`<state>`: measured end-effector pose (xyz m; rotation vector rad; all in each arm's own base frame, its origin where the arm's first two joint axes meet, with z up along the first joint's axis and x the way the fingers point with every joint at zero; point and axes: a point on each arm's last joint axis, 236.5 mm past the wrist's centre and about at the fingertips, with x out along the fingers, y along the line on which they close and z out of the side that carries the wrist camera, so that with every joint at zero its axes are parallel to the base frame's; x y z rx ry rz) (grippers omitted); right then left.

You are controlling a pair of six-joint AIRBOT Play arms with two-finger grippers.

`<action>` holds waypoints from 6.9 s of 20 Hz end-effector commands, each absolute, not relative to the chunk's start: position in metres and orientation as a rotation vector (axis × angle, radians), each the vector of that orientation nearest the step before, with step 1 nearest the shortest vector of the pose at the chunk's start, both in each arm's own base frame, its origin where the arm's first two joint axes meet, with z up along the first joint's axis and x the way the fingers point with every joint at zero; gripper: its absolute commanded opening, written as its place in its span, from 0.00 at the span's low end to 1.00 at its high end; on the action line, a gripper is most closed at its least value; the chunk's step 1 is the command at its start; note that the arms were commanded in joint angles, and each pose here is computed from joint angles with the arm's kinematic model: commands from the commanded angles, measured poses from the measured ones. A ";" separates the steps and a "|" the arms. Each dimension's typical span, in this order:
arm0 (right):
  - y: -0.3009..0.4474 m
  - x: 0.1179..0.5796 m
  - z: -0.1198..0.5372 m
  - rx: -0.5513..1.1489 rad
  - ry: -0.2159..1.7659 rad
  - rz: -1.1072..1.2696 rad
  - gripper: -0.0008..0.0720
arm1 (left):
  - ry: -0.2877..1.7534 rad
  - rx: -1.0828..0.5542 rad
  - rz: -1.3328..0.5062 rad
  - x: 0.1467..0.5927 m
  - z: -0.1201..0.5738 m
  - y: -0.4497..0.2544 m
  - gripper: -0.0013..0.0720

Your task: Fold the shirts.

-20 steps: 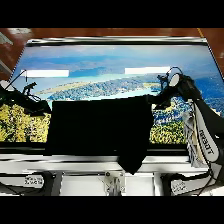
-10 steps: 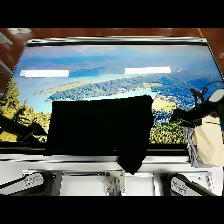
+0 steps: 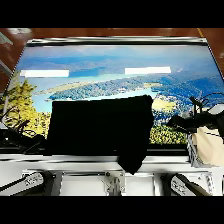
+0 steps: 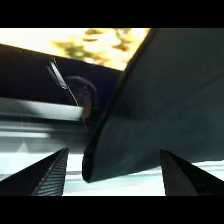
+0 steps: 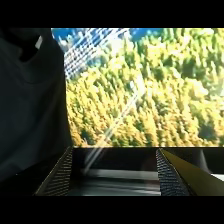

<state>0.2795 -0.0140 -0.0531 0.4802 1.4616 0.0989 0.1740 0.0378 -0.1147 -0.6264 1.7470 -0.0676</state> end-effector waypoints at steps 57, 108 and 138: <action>0.138 0.456 -0.029 0.485 1.146 0.299 0.10 | 1.026 -0.526 -0.226 0.418 -0.015 0.002 0.07; 0.104 0.359 0.049 0.630 1.390 0.507 0.10 | 1.244 -0.514 -0.771 0.395 -0.015 -0.298 0.07; 0.361 0.363 0.034 0.544 1.144 0.638 0.10 | 0.237 -0.721 -0.719 0.394 0.348 -0.100 0.07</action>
